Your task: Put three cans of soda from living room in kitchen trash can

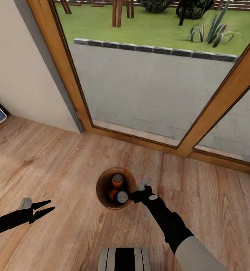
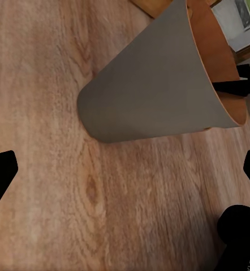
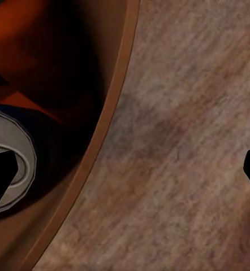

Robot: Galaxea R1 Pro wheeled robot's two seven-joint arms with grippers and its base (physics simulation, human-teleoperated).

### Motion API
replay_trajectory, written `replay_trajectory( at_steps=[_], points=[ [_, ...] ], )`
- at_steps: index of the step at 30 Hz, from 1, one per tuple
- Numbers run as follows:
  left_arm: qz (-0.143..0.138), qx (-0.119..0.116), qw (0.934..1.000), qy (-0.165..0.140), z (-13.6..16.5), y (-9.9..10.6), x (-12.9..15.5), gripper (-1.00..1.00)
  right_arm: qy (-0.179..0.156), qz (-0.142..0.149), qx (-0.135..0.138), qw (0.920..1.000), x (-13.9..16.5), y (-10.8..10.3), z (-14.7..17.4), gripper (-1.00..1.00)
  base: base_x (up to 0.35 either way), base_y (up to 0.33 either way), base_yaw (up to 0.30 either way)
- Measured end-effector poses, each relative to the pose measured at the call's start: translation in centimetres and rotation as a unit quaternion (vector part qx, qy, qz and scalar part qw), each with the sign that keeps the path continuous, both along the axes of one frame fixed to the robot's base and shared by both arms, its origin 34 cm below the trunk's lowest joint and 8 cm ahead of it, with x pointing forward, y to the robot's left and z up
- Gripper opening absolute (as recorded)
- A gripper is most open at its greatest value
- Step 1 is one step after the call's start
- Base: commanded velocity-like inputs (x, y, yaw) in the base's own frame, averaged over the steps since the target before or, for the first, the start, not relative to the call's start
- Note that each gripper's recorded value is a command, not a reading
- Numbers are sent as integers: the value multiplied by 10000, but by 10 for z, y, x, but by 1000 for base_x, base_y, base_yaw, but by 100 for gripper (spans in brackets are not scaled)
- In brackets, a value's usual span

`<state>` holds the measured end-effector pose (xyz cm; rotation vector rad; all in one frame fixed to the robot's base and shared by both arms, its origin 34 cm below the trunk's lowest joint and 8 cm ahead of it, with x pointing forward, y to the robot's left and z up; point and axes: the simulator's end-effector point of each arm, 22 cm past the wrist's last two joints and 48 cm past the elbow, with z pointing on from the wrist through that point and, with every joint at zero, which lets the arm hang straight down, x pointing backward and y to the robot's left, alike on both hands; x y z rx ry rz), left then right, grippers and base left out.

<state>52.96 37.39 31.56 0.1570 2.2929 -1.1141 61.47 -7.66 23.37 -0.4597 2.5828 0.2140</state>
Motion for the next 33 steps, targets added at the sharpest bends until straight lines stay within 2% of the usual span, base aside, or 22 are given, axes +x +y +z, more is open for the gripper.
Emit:
replay_trajectory(
  at_steps=[22,33],
  points=[
    [3,-1,10000,21,-2,0,-1,100,21,-1,1,10000,-1,0,-2,100,1,0,0],
    [16,-1,10000,20,-2,1,-1,100,24,-3,7,10000,-1,0,-2,100,91,0,0]
  ],
)
